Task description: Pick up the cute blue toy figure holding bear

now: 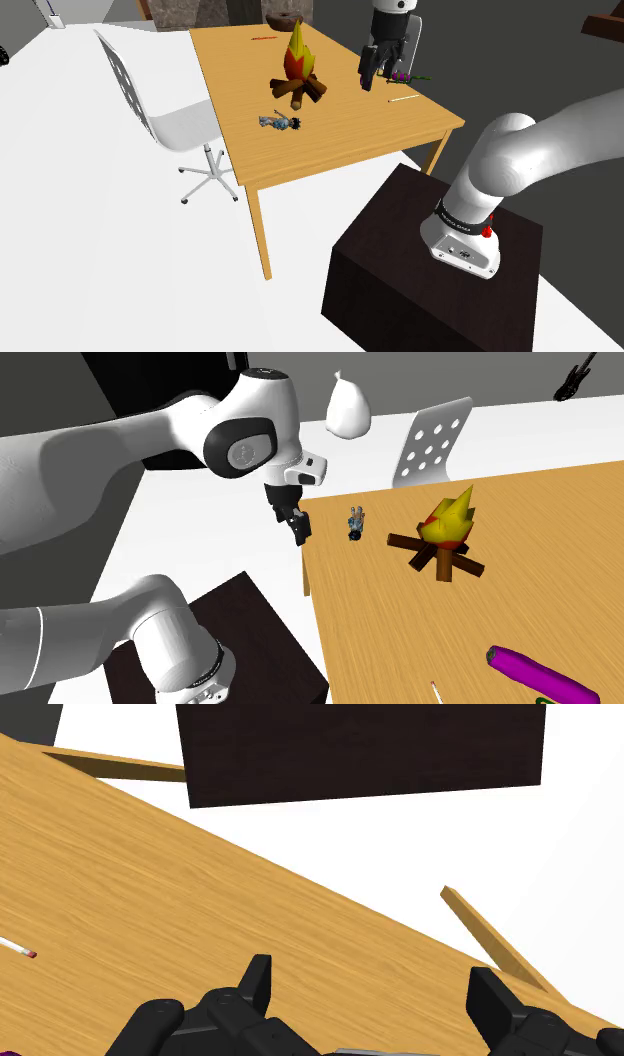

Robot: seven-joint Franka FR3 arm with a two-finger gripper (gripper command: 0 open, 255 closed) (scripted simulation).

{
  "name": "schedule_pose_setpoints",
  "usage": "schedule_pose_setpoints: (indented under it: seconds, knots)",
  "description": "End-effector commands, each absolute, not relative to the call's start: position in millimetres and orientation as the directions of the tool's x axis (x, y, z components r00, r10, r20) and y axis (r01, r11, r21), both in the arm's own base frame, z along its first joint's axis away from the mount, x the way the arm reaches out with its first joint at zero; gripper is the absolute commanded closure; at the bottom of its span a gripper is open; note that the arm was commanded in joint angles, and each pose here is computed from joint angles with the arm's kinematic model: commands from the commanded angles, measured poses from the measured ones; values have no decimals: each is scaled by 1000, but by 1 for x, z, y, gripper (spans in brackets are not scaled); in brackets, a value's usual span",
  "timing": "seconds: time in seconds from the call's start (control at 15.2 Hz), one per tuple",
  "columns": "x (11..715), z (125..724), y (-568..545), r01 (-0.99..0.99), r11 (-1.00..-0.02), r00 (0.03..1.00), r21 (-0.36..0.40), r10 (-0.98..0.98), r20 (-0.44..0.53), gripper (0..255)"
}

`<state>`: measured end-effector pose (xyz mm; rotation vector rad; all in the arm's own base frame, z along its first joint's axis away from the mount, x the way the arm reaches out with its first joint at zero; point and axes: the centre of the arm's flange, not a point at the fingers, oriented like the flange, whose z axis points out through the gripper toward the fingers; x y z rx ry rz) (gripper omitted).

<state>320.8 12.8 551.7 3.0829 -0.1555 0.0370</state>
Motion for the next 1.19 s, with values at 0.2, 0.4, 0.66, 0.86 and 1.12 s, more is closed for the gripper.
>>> schedule_pose_setpoints:
  seconds: [0.2,0.4,0.66,0.86,1.12]
  knots:
    - [353,531,16,-73,-995,997,61,-71,38,0]
    - [385,511,20,-45,-997,998,68,-42,49,0]
    - [428,484,27,-8,-997,998,79,-3,63,0]
    - [460,465,33,19,-996,997,88,26,74,0]
    - [503,439,42,56,-993,994,99,65,87,0]
